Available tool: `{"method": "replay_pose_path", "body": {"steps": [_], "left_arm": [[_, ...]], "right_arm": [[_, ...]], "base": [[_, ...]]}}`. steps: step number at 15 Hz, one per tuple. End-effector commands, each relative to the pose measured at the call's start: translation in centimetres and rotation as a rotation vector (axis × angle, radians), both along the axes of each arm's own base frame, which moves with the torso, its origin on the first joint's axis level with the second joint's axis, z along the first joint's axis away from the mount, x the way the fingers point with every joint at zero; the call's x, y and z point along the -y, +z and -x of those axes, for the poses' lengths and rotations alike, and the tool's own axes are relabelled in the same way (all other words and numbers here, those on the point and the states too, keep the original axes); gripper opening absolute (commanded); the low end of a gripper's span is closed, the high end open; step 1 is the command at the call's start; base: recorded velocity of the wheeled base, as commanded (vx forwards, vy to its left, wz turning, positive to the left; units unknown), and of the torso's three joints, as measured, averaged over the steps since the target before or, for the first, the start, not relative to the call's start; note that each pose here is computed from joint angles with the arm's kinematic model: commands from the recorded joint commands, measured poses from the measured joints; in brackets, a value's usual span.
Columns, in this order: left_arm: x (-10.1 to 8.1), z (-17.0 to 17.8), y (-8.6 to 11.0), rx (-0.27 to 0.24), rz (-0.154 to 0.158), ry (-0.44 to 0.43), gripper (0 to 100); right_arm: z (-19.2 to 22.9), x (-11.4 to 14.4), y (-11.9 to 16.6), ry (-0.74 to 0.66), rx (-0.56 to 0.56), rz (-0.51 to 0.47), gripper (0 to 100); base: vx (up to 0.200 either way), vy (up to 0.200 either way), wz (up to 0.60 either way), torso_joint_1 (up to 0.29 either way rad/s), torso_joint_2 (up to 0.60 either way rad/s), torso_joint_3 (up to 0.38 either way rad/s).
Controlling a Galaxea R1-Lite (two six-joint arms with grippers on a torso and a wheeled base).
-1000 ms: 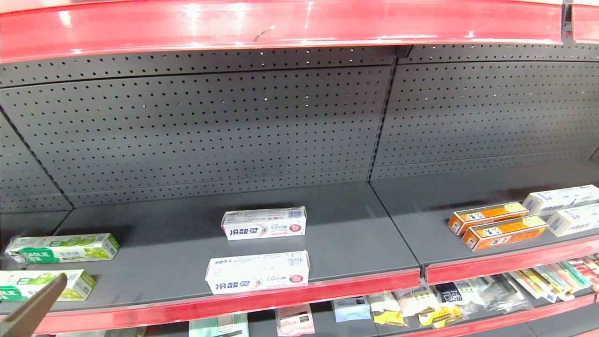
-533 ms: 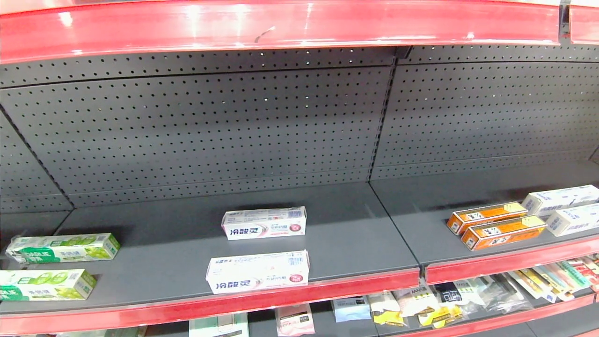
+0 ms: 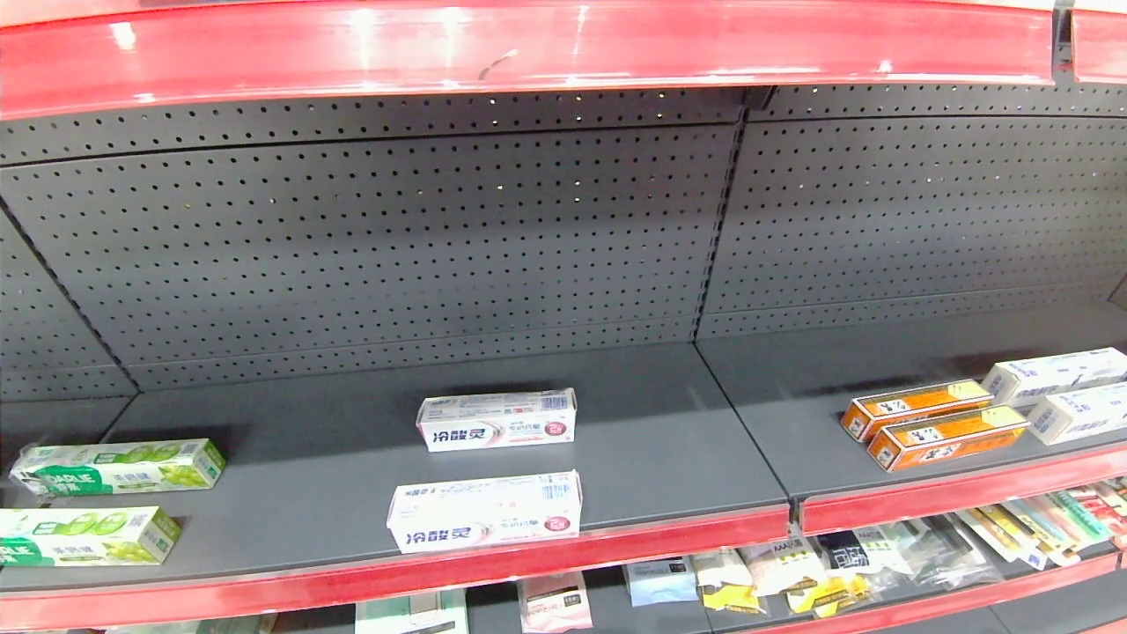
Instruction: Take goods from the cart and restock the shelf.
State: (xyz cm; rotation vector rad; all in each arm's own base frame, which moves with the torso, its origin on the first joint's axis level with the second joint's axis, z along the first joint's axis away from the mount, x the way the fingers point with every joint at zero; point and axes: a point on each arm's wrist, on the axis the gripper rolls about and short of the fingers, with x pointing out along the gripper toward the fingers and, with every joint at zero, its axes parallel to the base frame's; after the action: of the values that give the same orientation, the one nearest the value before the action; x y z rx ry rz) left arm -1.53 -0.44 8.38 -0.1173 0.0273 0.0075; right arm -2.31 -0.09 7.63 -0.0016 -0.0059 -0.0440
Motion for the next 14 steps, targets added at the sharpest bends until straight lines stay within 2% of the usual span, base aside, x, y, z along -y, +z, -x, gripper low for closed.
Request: {"method": "replay_pose_path", "body": {"steps": [1, 3, 7, 14], "left_arm": [[0.02, -0.05, 0.00, -0.004, -0.013, -0.011, 100], [0.05, -0.05, 0.00, -0.004, -0.033, -0.025, 100], [0.03, -0.05, -0.02, -0.006, -0.033, -0.018, 100], [-0.02, -0.05, -0.02, -0.006, -0.034, 0.005, 100]], "right_arm": [[-0.01, 0.00, 0.00, 0.000, -0.001, 0.001, 100], [-0.01, 0.00, 0.00, 0.000, -0.001, 0.001, 100], [-0.01, 0.01, 0.00, -0.002, -0.001, 0.001, 100], [-0.01, 0.01, 0.00, -0.002, -0.001, 0.003, 100]], "base": [[0.000, 0.000, 0.00, 0.000, 0.00, 0.000], [0.000, 0.000, 0.00, 0.000, 0.00, 0.000], [0.000, 0.000, 0.00, 0.000, 0.00, 0.000], [0.000, 0.000, 0.60, 0.006, 0.00, 0.001]]}}
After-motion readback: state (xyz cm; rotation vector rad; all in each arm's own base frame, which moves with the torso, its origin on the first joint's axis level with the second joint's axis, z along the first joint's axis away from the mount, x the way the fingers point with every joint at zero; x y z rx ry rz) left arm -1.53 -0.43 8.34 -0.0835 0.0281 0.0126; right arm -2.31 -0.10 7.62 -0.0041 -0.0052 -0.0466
